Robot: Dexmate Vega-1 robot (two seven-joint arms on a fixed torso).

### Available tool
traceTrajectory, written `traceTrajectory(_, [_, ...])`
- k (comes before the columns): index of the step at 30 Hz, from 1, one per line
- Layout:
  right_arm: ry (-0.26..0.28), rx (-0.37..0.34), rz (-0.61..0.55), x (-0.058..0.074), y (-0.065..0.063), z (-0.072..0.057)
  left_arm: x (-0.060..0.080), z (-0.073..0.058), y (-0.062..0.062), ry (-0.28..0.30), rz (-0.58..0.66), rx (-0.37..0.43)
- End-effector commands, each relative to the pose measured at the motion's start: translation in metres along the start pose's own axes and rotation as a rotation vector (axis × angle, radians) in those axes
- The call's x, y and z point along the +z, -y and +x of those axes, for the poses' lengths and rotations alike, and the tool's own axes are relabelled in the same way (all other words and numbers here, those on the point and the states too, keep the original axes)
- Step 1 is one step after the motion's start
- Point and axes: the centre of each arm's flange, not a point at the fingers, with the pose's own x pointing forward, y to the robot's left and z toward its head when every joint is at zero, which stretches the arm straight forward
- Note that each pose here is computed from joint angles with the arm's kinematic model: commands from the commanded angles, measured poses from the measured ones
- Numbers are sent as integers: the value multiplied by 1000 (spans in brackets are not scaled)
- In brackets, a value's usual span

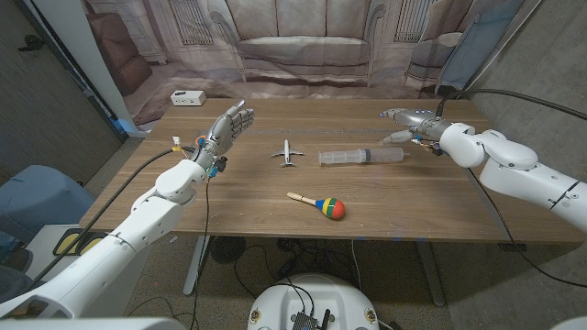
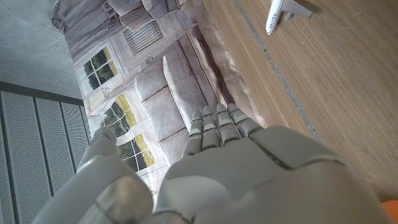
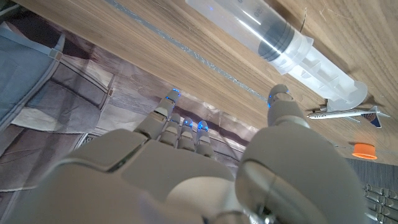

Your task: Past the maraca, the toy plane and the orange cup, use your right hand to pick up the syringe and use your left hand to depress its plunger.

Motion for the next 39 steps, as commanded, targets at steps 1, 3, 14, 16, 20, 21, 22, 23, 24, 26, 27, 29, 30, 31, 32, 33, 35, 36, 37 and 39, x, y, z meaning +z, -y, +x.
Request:
traceTrajectory(1, [15, 42, -45, -2, -4, 8, -2, -1, 1, -4, -6, 7])
traceTrajectory(3, [17, 44, -52, -1, -5, 9, -2, 0, 1, -3, -7, 8])
traceTrajectory(14, [15, 75, -101, 2, -8, 12, -1, -1, 0, 3, -5, 21])
traceTrajectory(16, [13, 82, -109, 3, -8, 13, -1, -2, 0, 1, -5, 22])
traceTrajectory(20, [12, 108, -124, 4, -10, 17, -2, -2, 0, -1, -8, 23])
traceTrajectory(21, [12, 113, -125, 4, -11, 17, -2, -2, 0, -1, -7, 23])
traceTrajectory(22, [12, 118, -128, 4, -12, 18, -2, -2, 0, -1, -7, 24])
traceTrajectory(23, [12, 120, -131, 4, -13, 18, -1, -2, 0, -1, -7, 23])
traceTrajectory(24, [12, 123, -133, 4, -13, 19, -1, -2, 0, -1, -7, 23])
traceTrajectory(26, [11, 131, -137, 5, -15, 20, -1, -3, 0, -3, -6, 23])
traceTrajectory(27, [11, 131, -141, 5, -16, 20, -2, -3, 0, -4, -7, 23])
traceTrajectory(29, [11, 132, -146, 6, -17, 21, -2, -3, 0, -6, -9, 25])
traceTrajectory(30, [12, 135, -146, 6, -18, 21, -2, -3, 1, -6, -9, 24])
traceTrajectory(31, [12, 137, -151, 6, -19, 22, -2, -4, 1, -6, -9, 25])
traceTrajectory(32, [12, 137, -154, 7, -19, 22, -2, -4, 1, -6, -8, 25])
traceTrajectory(33, [12, 138, -153, 7, -20, 23, -2, -4, 1, -7, -8, 25])
traceTrajectory(35, [9, 136, -157, 7, -21, 23, -2, -4, 1, -6, -8, 26])
traceTrajectory(36, [8, 134, -159, 7, -22, 23, -2, -4, 1, -6, -7, 27])
traceTrajectory(37, [7, 136, -153, 7, -22, 23, -2, -5, 1, -7, -8, 28])
traceTrajectory(39, [8, 145, -158, 8, -23, 24, -2, -5, 1, -8, -8, 27])
